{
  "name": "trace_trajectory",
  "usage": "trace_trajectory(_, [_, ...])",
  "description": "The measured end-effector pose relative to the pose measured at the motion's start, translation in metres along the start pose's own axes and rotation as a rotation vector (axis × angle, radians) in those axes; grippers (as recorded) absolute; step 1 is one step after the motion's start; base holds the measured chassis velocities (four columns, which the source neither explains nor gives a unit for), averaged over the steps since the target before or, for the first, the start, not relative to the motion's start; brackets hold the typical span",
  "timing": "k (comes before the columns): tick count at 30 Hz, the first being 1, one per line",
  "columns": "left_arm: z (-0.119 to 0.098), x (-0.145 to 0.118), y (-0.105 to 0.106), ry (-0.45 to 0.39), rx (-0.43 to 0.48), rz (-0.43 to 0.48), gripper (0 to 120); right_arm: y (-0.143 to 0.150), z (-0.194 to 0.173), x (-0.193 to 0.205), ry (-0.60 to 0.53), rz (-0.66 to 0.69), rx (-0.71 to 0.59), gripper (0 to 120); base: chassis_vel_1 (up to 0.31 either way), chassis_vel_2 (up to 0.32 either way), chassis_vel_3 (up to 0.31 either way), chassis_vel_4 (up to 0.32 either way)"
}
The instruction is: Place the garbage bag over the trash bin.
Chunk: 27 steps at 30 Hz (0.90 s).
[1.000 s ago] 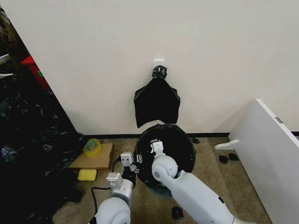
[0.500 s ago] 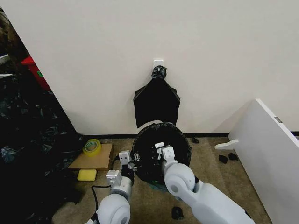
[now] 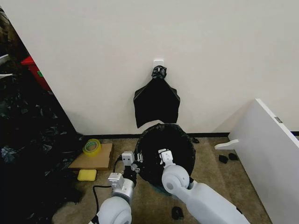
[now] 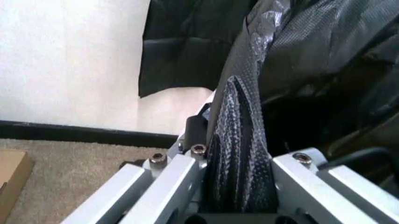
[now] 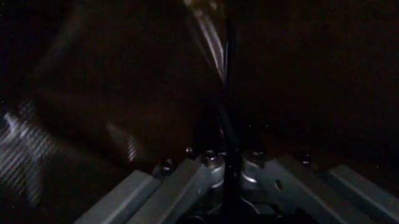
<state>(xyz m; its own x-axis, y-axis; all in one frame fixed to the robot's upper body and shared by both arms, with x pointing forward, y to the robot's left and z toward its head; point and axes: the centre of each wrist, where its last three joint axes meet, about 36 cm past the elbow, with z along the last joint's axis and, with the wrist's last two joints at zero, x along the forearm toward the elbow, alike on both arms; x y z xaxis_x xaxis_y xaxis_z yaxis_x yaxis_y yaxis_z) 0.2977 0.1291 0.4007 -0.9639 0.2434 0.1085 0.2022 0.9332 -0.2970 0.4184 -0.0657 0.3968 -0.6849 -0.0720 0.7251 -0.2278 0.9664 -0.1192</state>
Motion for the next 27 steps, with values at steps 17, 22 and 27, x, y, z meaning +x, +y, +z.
trace_trajectory(17, [0.002,0.002,-0.003,0.004,0.009,0.015,0,-0.006,-0.011,-0.016,-0.025,-0.039,-0.004,0,0.0,0.0,0.0,0.0])
trace_trajectory(22, [0.006,-0.001,-0.004,0.026,0.039,-0.029,0,-0.01,0.003,0.001,-0.046,-0.09,-0.002,0,0.0,0.0,0.0,0.0])
trace_trajectory(27, [0.001,-0.011,0.005,0.077,0.099,-0.111,0,-0.024,0.01,0.041,-0.108,-0.197,-0.034,14,0.0,0.0,0.0,0.0])
